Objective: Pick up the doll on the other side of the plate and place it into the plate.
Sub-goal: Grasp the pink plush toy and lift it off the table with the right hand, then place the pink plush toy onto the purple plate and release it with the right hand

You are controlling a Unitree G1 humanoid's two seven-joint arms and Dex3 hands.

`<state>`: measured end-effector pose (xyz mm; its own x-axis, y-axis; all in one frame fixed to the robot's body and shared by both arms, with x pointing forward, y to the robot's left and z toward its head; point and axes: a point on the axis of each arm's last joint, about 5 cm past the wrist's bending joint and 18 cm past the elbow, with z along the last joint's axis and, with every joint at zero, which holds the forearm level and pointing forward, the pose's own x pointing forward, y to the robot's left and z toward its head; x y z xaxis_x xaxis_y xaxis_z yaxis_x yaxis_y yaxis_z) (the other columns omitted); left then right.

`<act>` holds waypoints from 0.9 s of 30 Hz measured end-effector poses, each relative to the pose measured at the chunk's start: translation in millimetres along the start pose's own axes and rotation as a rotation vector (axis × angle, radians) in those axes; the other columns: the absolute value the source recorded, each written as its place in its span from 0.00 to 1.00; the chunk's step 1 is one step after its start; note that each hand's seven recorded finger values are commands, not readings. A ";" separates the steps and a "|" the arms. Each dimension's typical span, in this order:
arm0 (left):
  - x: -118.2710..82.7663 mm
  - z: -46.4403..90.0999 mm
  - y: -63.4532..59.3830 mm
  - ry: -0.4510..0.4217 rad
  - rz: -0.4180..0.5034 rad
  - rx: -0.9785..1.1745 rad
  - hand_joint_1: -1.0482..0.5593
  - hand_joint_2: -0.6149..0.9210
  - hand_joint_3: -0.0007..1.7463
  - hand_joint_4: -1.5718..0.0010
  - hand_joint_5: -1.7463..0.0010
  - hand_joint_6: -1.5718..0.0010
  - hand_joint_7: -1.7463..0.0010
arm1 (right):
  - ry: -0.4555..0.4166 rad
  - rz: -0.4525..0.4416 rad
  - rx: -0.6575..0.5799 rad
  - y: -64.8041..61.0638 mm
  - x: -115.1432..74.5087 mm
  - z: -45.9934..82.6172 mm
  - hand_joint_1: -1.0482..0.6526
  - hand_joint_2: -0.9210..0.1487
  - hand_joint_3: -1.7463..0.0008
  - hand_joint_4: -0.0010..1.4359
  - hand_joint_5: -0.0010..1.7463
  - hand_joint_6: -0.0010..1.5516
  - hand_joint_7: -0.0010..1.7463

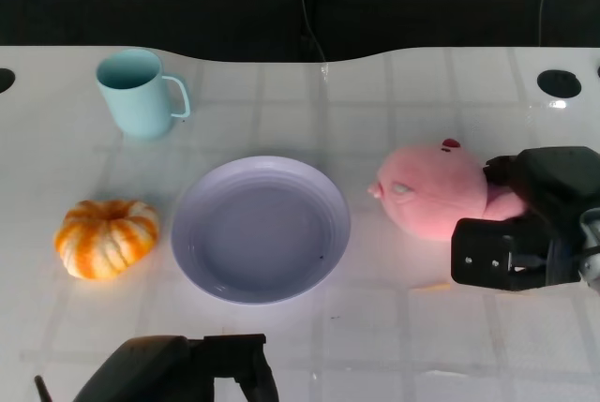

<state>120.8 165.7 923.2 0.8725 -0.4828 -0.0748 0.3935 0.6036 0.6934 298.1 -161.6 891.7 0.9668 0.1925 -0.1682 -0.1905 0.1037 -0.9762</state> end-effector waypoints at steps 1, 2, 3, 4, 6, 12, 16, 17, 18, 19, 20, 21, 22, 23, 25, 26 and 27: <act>0.0 0.1 0.0 0.000 0.000 0.000 0.47 0.94 0.31 0.59 0.08 0.58 0.25 | -0.002 -0.011 0.006 0.7 -0.4 -0.3 0.46 0.00 0.91 0.59 0.61 0.78 0.03; -0.1 0.1 0.0 0.000 0.000 0.000 0.47 0.94 0.31 0.59 0.08 0.58 0.25 | -0.002 -0.023 0.022 1.6 -0.9 -0.7 0.46 0.00 0.91 0.59 0.66 0.79 0.04; -0.1 0.1 0.0 0.000 0.000 0.000 0.47 0.94 0.31 0.59 0.08 0.58 0.25 | -0.001 -0.032 0.034 2.3 -1.3 -1.0 0.46 0.00 0.92 0.58 0.68 0.80 0.04; -0.1 0.1 -0.1 0.000 0.000 0.000 0.46 0.94 0.31 0.59 0.08 0.58 0.25 | 0.002 -0.040 0.050 2.7 -1.6 -1.4 0.47 0.00 0.92 0.58 0.65 0.80 0.05; 0.1 0.3 -0.4 0.001 -0.002 0.008 0.46 0.94 0.31 0.59 0.08 0.58 0.25 | 0.010 -0.061 0.078 3.1 -2.0 -1.9 0.48 0.02 0.92 0.59 0.73 0.81 0.06; 0.8 0.8 -0.8 0.000 0.002 0.015 0.47 0.94 0.31 0.59 0.07 0.58 0.27 | 0.012 -0.108 0.148 0.7 -5.1 0.0 0.50 0.10 0.81 0.55 0.97 0.61 0.51; 2.1 1.1 -0.5 -0.005 0.003 0.017 0.47 0.94 0.31 0.60 0.07 0.58 0.28 | 0.017 -0.164 0.242 -8.9 -5.6 0.2 0.50 0.38 0.44 0.60 1.00 0.46 0.94; 2.4 0.6 -0.7 -0.003 0.002 0.017 0.47 0.95 0.30 0.60 0.07 0.57 0.28 | 0.016 -0.180 0.265 -12.1 -5.4 0.6 0.50 0.41 0.40 0.61 1.00 0.46 0.97; 2.9 -0.2 -1.1 -0.001 0.000 0.016 0.47 0.94 0.30 0.60 0.07 0.57 0.28 | 0.017 -0.199 0.291 -15.7 -5.1 1.3 0.50 0.45 0.34 0.61 1.00 0.45 0.98; 3.4 -1.2 -1.4 0.002 -0.001 0.015 0.47 0.94 0.30 0.60 0.07 0.58 0.27 | 0.024 -0.216 0.314 -19.5 -4.8 2.0 0.50 0.47 0.31 0.62 1.00 0.46 0.99; 3.5 -1.8 -1.8 0.005 -0.003 0.014 0.46 0.94 0.30 0.60 0.07 0.58 0.27 | 0.027 -0.228 0.331 -23.1 -4.7 2.9 0.50 0.48 0.29 0.62 1.00 0.46 1.00; 3.7 -2.2 -2.1 0.005 -0.002 0.014 0.47 0.94 0.29 0.59 0.08 0.58 0.27 | 0.029 -0.236 0.344 -26.4 -4.6 4.0 0.50 0.49 0.28 0.62 1.00 0.47 1.00; 4.1 -2.6 -2.3 0.005 -0.002 0.014 0.47 0.95 0.29 0.59 0.08 0.58 0.27 | 0.028 -0.243 0.362 -29.3 -4.5 5.3 0.50 0.50 0.27 0.63 1.00 0.47 1.00; 4.4 -3.0 -2.4 0.005 -0.001 0.014 0.47 0.95 0.29 0.59 0.08 0.58 0.27 | 0.019 -0.251 0.373 -32.7 -4.9 7.1 0.50 0.50 0.27 0.63 1.00 0.47 1.00; 4.5 -3.0 -2.4 0.005 -0.001 0.013 0.47 0.95 0.30 0.59 0.08 0.58 0.26 | -0.010 -0.266 0.388 -38.5 -5.6 12.1 0.51 0.52 0.27 0.64 1.00 0.47 1.00; 4.6 -3.0 -2.4 0.004 -0.001 0.013 0.47 0.95 0.30 0.59 0.08 0.58 0.26 | -0.024 -0.269 0.397 -41.2 -6.2 15.0 0.51 0.52 0.27 0.64 1.00 0.47 1.00; 4.6 -3.0 -2.4 0.004 -0.001 0.013 0.47 0.95 0.30 0.59 0.08 0.58 0.26 | -0.039 -0.271 0.403 -43.8 -6.9 18.3 0.51 0.52 0.27 0.64 1.00 0.46 1.00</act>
<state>124.7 163.9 919.1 0.8733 -0.4808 -0.0787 0.3908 0.5947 0.7026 296.7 -149.6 938.1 0.9851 0.1421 0.0973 0.0088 0.5230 -0.8523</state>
